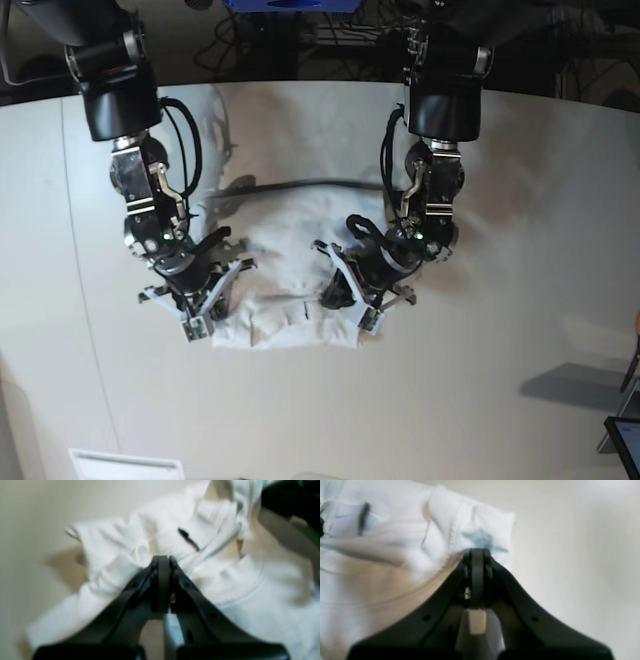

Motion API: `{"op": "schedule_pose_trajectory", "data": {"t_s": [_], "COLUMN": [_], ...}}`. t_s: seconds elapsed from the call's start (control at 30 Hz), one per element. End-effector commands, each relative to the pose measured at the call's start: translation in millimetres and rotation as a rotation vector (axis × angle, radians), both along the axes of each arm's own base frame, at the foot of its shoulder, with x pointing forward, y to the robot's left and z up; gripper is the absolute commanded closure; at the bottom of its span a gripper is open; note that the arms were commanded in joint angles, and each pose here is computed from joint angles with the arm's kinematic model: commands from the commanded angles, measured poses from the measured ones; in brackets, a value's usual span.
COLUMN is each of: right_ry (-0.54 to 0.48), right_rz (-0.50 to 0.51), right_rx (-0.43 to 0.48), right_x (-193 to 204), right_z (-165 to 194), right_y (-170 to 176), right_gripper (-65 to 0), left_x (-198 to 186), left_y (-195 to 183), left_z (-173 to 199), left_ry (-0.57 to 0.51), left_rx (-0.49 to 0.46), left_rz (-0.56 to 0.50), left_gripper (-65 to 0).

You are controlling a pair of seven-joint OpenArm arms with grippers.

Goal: Fold the T-shirt properly
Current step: 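Pinch the collar fabric with both grippers and pull it toward each other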

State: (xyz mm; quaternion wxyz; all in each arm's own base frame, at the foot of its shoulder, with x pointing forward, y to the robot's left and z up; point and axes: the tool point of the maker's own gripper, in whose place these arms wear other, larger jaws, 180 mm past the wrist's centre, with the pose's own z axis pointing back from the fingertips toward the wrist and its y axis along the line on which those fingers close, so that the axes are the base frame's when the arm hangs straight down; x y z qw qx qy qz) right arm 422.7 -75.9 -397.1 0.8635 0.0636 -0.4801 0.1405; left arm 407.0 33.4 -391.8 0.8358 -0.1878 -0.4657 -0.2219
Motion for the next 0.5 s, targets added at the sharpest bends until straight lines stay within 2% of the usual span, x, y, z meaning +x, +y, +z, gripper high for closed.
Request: {"op": "schedule_pose_trajectory", "data": {"t_s": [0.0,0.1,0.2,0.33,0.47], "right_ry": [-0.042,-0.02,-0.017,-0.067,-0.175], "right_rz": [-0.006,0.027,0.051,0.063,0.096], "right_rx": [0.006,0.022,0.032,0.04,0.043], "right_x": [10.0,3.2,0.2,0.3,-7.6], "right_z": [8.4,-8.5,-9.8,7.3,44.9], "right_y": [-3.5,0.4,3.4,7.1,11.8], "right_gripper": [-0.9,-0.9,-0.9,-0.9,-0.9], "left_x": [11.8,10.1,14.8,22.2,14.2], "left_y": [-3.8,-0.8,2.3,6.5,9.1], "left_z": [16.4,13.2,26.6,62.2,87.3], "left_ry": [-0.046,-0.039,-0.079,-0.184,-0.265], "left_rx": [-0.028,-0.029,-0.025,-0.013,-0.004], "left_rz": [-0.003,0.005,0.006,0.001,-0.005], "left_gripper": [0.0,0.0,0.0,0.0,0.0]}}
